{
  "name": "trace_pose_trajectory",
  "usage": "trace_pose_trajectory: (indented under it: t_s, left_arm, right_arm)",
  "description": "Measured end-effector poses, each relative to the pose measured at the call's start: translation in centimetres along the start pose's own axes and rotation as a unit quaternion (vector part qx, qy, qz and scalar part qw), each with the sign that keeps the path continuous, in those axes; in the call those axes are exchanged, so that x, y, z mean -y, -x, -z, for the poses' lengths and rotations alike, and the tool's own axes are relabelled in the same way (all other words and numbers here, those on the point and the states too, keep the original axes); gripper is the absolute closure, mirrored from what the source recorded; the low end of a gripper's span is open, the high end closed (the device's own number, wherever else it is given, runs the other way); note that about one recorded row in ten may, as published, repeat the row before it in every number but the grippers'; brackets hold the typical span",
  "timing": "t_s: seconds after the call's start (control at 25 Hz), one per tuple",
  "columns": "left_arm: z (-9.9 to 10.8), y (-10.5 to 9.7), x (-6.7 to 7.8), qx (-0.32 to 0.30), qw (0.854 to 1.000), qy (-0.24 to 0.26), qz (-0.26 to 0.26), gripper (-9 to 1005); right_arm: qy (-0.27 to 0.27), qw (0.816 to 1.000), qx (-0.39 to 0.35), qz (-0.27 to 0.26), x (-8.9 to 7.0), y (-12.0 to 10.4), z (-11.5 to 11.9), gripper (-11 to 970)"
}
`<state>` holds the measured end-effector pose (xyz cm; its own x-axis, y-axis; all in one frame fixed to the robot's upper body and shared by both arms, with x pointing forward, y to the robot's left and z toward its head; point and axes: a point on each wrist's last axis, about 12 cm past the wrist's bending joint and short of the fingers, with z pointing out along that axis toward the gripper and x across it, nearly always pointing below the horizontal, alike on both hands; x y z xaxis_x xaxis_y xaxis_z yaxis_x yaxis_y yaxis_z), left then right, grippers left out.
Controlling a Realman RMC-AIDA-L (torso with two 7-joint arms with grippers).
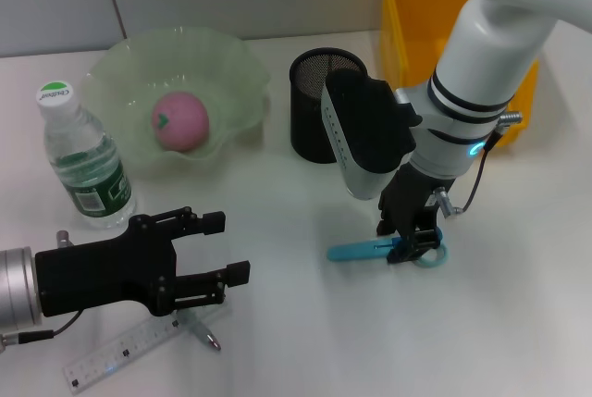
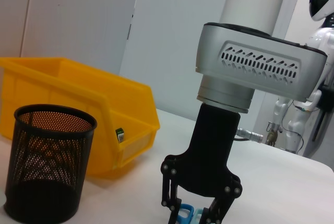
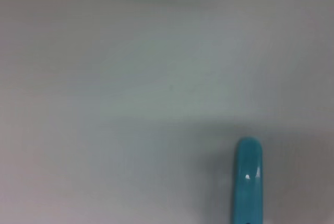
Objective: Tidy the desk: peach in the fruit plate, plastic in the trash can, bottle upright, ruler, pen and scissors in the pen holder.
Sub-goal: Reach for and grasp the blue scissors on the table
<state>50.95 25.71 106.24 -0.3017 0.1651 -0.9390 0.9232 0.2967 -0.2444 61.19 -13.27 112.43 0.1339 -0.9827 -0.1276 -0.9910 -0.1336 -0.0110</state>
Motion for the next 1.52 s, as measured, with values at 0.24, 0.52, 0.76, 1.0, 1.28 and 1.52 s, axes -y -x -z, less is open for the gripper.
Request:
trace_pose_trajectory:
  t_s: [0.24,0.52,0.76,1.0,1.28,1.52]
  left_arm:
    - [-0.02,0.02,-0.02,0.0,1.0,0.0,0.0,228]
    - [-0.05,0.07,-0.05,0.0,1.0,0.0,-0.001,231]
    - [-0.09,0.13,-0.08,0.0,1.0,-0.001,-0.002,233]
    - [-0.09,0.13,-0.08,0.0,1.0,-0.001,-0.002,235]
    - [-0.05,0.09,-0.05,0.0,1.0,0.0,-0.001,238]
    - [-0.01,0.06,-0.02,0.0,1.0,0.0,-0.001,240]
  right_arm:
    - [0.003,1.0,-0.003,-0.002,0.04,-0.01,-0.17,608]
    - [0.002,1.0,-0.003,-0.002,0.07,0.0,-0.21,607]
    - [0.002,1.0,-0.003,-0.001,0.06,-0.01,-0.22,607]
    - [0.002,1.0,-0.003,-0.002,0.04,-0.04,-0.26,608]
    - [0.006,1.0,-0.005,-0.004,-0.05,-0.14,-0.41,616]
    - [0.006,1.0,-0.005,-0.004,-0.06,-0.16,-0.42,656]
